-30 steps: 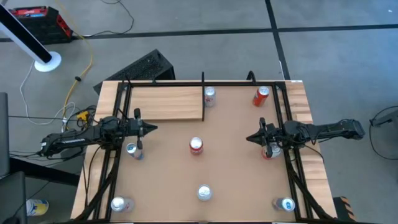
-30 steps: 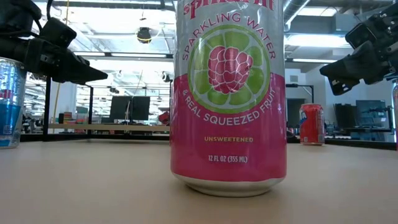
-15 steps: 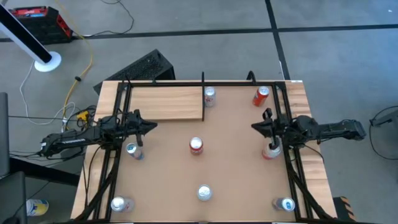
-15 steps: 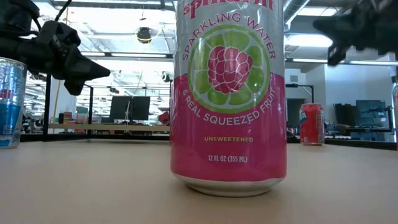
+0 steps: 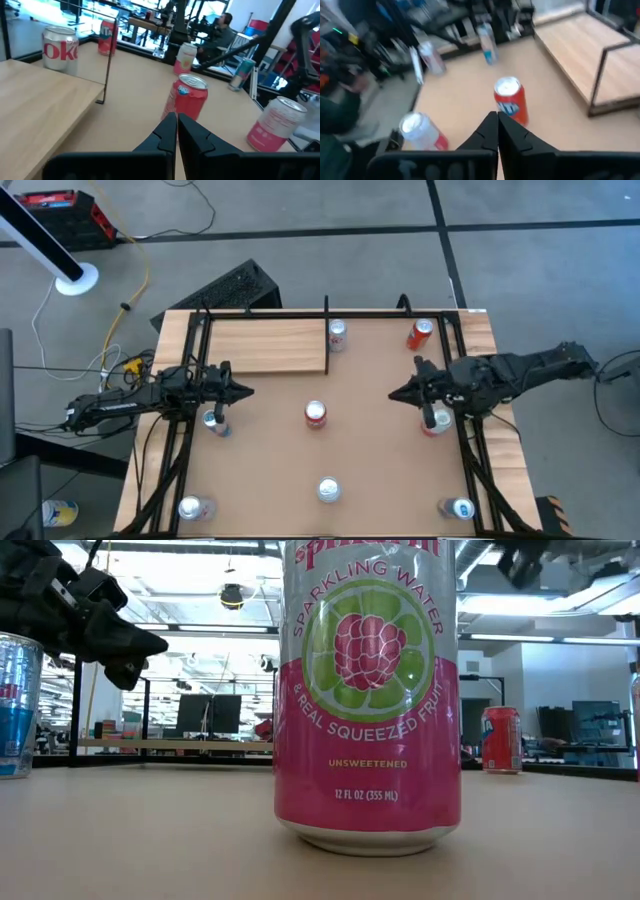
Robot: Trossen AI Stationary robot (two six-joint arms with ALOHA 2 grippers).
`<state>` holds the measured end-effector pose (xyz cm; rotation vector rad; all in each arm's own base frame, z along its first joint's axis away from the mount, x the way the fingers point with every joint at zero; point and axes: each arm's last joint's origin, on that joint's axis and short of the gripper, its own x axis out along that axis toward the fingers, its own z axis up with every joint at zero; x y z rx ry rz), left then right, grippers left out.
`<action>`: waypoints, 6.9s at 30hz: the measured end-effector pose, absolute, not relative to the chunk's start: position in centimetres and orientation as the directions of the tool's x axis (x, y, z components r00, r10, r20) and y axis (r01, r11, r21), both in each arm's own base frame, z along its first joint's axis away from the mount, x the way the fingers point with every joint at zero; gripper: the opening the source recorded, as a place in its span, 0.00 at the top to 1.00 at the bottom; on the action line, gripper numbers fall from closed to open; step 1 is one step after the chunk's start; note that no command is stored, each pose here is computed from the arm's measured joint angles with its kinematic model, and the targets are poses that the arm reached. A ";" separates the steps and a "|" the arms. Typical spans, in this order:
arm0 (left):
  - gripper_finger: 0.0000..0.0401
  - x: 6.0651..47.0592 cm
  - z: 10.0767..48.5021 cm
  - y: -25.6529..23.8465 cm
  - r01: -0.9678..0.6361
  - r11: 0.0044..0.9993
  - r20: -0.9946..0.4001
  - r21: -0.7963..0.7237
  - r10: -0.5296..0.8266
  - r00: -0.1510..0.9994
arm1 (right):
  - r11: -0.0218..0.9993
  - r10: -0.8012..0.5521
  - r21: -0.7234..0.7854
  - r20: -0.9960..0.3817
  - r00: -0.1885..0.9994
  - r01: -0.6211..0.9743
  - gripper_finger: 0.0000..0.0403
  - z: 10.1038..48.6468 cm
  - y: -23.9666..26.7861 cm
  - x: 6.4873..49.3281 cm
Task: Place canned beverage on shelf
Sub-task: Put the bottom red soda can on the shelf
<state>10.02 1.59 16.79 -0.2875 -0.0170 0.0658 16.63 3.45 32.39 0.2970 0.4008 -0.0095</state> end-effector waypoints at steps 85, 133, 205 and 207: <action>1.00 9.9 16.4 2.1 -0.250 0.959 -0.029 -0.137 0.248 0.968 | 0.997 0.010 -0.025 -0.890 0.456 -0.070 0.08 24.8 3.5 42.8; 1.00 9.9 16.3 2.1 -0.253 0.964 -0.029 -0.088 0.251 0.968 | 0.989 -0.137 -0.053 -0.691 0.710 0.140 0.32 33.3 -16.1 41.9; 1.00 9.9 16.4 2.2 -0.283 0.956 -0.022 -0.077 0.282 0.959 | 0.995 -0.015 -0.075 -0.748 0.663 -0.061 0.59 31.9 -8.9 43.5; 1.00 9.9 16.4 2.2 -0.292 0.953 -0.021 -0.077 0.292 0.956 | 0.995 -0.045 -0.095 -0.753 0.656 -0.041 0.74 31.9 -9.1 43.5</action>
